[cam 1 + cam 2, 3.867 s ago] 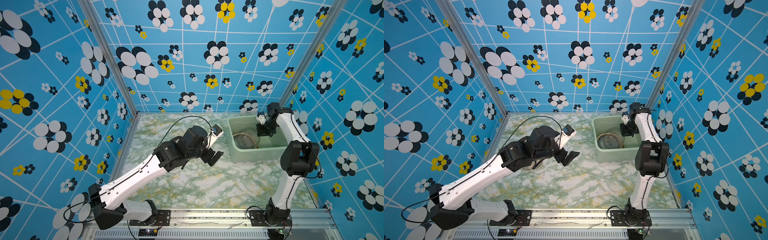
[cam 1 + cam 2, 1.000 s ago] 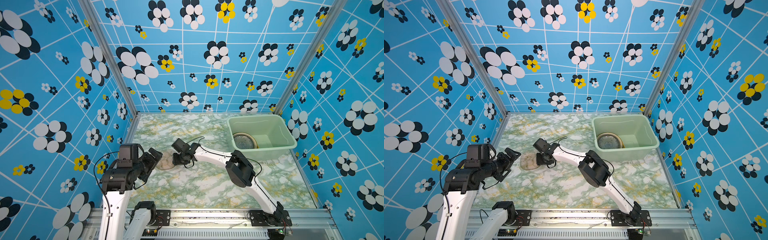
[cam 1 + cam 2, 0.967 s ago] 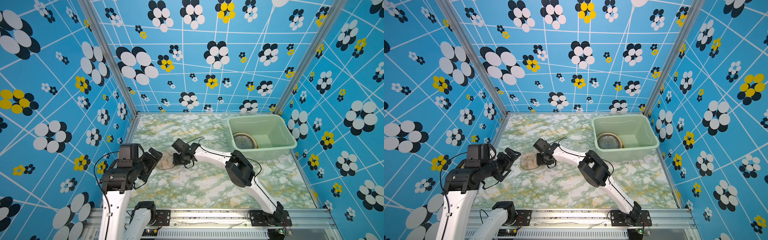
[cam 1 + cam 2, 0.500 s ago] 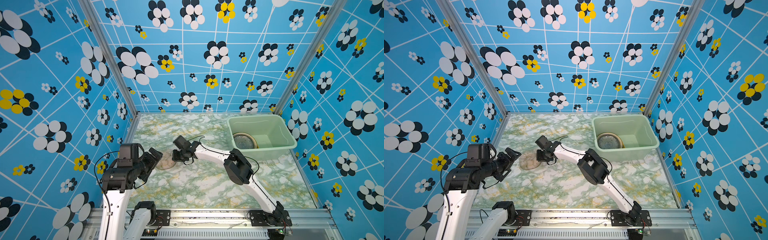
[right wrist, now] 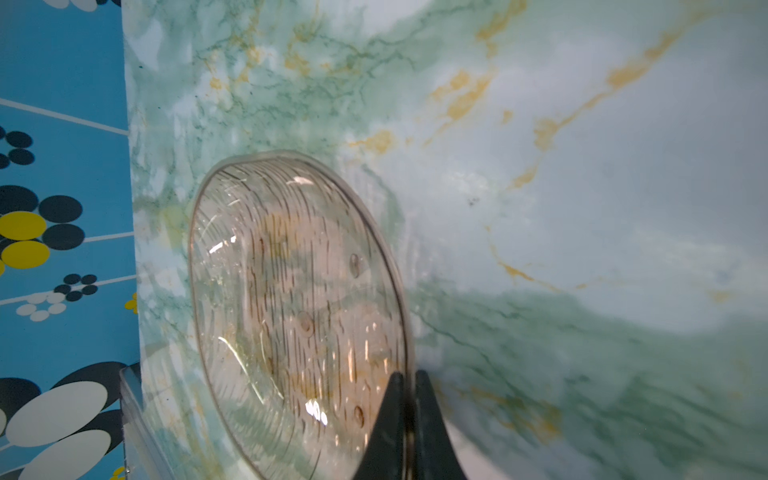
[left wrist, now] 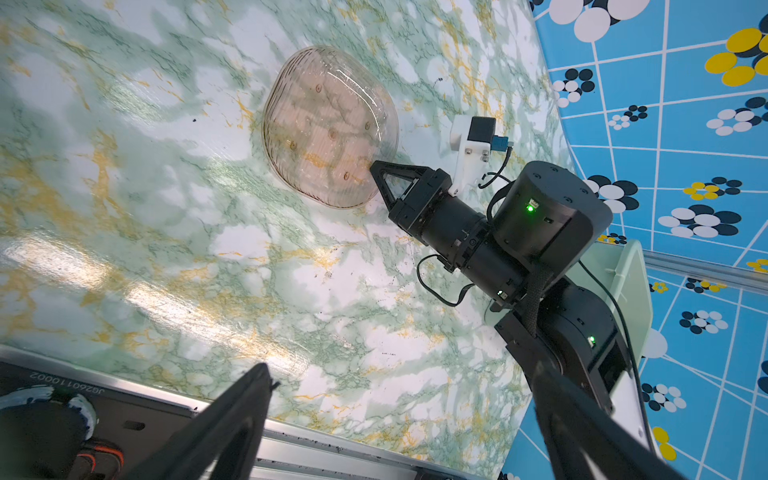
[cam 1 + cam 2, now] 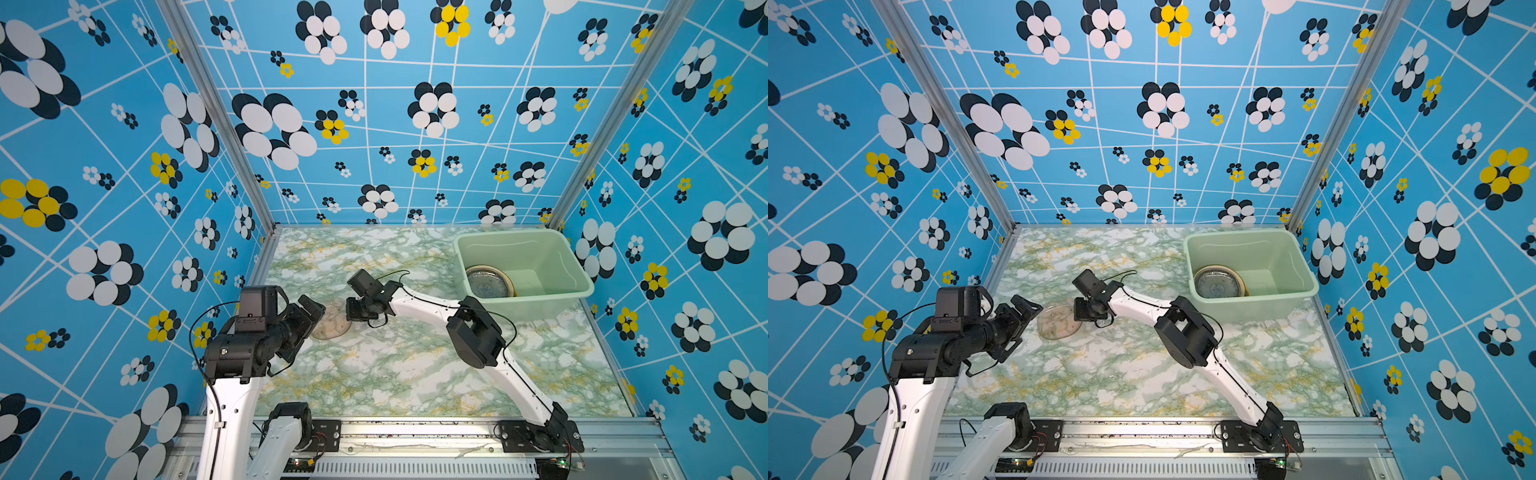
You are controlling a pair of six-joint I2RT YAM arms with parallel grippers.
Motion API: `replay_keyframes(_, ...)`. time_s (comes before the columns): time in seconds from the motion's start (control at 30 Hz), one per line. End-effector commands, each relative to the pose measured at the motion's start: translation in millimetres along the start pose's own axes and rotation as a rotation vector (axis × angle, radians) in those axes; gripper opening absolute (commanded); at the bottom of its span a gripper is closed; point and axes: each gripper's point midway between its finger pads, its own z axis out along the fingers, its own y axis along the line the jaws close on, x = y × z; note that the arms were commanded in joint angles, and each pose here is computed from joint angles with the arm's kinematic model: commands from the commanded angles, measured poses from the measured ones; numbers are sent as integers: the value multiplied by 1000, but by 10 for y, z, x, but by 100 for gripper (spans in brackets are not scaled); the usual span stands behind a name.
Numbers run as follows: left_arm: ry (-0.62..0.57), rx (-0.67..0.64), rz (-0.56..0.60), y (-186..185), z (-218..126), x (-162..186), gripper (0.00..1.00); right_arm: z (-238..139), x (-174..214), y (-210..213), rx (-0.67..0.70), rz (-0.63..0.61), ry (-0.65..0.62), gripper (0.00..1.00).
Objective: Place the plates into the plastic bin on the countertop
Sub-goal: 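Lift the clear glass plate and carry it into the green bin with the right gripper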
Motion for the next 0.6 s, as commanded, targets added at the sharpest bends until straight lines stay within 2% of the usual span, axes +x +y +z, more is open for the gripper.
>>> replay_keyframes(0.0,-28,41,35,-95,-89,-43,99,-91,-5,-112,64,-28,10,2)
replay_keyframes(0.13,-49,150,186,-369,-222,-49,99,-322,-72,-23,60,-49,-13,0)
replay_keyframes(0.27,-142,250,382,-626,-465,-61,99,-659,-92,44,57,-68,-45,0)
replay_keyframes(0.4,-232,341,529,-802,-671,-37,99,-1039,-91,55,66,-82,-66,0)
replay_keyframes(0.57,-275,447,673,-1023,-836,56,99,-1690,-164,96,62,-114,-125,0)
